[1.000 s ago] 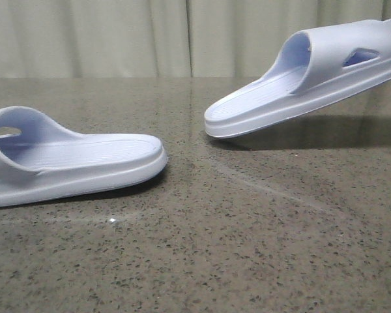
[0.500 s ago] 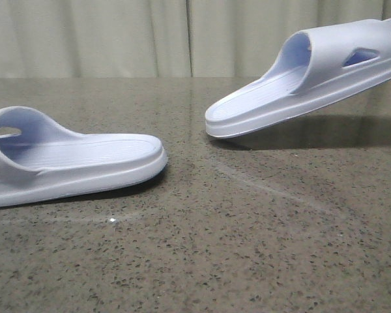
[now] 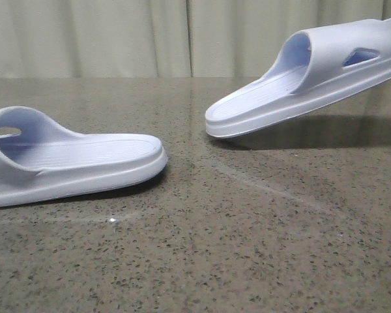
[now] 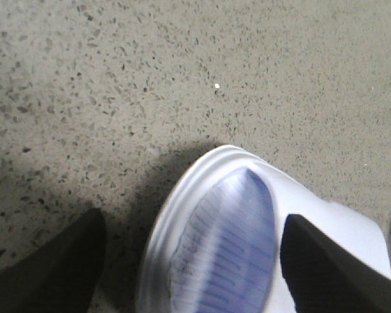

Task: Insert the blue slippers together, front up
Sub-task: 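Close the left gripper on the heel of the other slipper, then lift both slippers and bring them together above the table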

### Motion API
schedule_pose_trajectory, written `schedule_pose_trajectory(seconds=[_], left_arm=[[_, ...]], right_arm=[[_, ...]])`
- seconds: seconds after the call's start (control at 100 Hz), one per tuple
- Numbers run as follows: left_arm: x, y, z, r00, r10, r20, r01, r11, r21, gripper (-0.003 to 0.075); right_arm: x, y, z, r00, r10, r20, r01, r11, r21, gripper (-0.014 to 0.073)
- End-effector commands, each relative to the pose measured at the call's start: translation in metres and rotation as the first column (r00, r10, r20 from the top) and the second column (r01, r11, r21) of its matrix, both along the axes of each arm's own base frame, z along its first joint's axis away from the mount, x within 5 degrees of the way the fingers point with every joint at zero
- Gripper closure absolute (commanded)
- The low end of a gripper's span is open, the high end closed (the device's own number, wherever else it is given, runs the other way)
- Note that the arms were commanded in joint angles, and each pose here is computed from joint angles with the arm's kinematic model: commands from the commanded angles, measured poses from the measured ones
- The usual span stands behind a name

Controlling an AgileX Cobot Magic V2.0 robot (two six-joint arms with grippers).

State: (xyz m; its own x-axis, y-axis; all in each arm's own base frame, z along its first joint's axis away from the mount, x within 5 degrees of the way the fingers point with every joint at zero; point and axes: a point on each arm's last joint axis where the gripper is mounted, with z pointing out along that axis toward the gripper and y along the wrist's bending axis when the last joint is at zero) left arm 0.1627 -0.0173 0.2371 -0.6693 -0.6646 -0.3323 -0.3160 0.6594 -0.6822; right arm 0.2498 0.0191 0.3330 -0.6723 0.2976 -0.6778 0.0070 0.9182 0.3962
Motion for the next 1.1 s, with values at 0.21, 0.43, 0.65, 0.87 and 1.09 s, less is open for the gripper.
schedule_pose_trajectory(seconds=[0.21,0.43,0.65,0.87,1.09], left_arm=[[0.0039,0.0,0.009,0.999,0.034,0.04,-0.032,0.999,-0.043,0.0234],[0.004,-0.001,0.0097,0.999,0.038,0.039,-0.035,0.997,-0.065,0.0335],[0.004,-0.001,0.0097,0.999,0.038,0.039,-0.036,0.997,-0.066,0.0419],[0.0043,-0.0011,0.0102,0.998,0.044,0.041,-0.041,0.996,-0.074,0.0558],[0.005,-0.0002,0.0105,0.997,0.054,0.048,-0.051,0.996,-0.071,0.0667]], right_arm=[[-0.0005,-0.0031,0.0219,0.993,-0.032,0.115,0.031,0.999,0.005,0.0702],[-0.0005,-0.0031,0.0219,0.993,-0.032,0.115,0.031,0.999,0.005,0.0702],[-0.0005,-0.0031,0.0219,0.993,-0.032,0.115,0.031,0.999,0.005,0.0702],[-0.0005,-0.0031,0.0219,0.993,-0.032,0.115,0.031,0.999,0.005,0.0702],[-0.0005,-0.0031,0.0219,0.993,-0.032,0.115,0.031,0.999,0.005,0.0702]])
